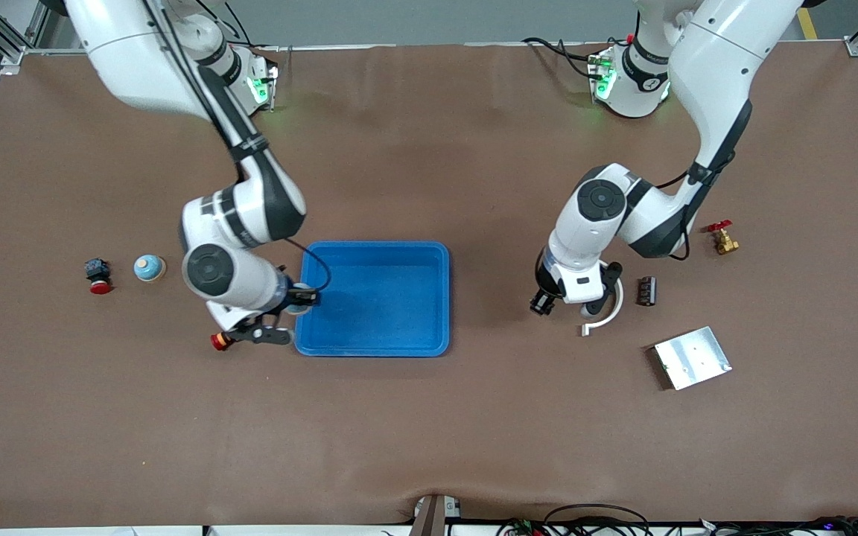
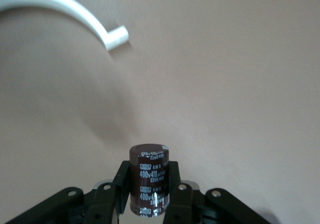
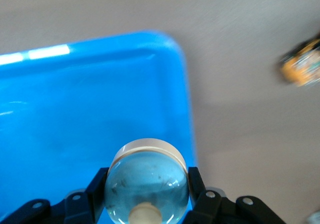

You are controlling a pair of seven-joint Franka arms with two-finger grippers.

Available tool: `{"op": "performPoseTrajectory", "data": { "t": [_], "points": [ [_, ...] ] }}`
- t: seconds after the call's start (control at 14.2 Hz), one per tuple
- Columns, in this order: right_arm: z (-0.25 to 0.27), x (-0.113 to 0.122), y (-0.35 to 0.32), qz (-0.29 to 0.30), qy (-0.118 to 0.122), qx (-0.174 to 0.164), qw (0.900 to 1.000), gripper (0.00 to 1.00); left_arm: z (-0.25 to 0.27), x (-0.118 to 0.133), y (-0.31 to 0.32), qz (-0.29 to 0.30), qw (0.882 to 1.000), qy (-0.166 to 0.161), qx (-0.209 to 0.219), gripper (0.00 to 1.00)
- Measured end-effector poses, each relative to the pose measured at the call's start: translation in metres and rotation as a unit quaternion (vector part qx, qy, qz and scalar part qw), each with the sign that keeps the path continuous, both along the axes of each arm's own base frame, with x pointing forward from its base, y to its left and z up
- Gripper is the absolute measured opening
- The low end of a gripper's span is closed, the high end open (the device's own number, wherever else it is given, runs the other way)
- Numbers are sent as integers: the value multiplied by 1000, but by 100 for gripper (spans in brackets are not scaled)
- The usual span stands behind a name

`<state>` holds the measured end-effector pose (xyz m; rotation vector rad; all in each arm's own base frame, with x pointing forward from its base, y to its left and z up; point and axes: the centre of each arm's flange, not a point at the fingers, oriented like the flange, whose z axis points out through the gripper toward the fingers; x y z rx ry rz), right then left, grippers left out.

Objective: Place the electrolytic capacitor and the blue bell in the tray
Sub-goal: 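Carry the capacitor over the tray while the right gripper sets the bell inside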

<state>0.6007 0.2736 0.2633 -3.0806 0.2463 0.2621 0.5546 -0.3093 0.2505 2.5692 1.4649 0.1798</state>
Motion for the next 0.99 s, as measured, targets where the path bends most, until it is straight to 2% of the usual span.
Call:
{"op": "performPoseTrajectory", "data": {
  "t": [0.14, 0.49, 0.85, 0.92, 0.99],
  "points": [
    [-8, -11, 16, -2, 9, -3, 1000, 68, 13, 1, -17, 43, 999, 3, -7, 34],
    [-48, -33, 12, -2, 19, -10, 1000, 68, 50, 9, -75, 144, 989, 36, 15, 34],
    [-58, -40, 10, -2, 28, -14, 1000, 68, 41, 18, -152, 230, 971, 57, 4, 34],
    [-59, -40, 9, -3, 29, -15, 999, 73, 31, 22, -162, 247, 967, 57, 1, 34],
    [-59, -40, 8, -4, 29, -16, 999, 83, 19, 23, -171, 261, 964, 58, 1, 34]
  ]
}}
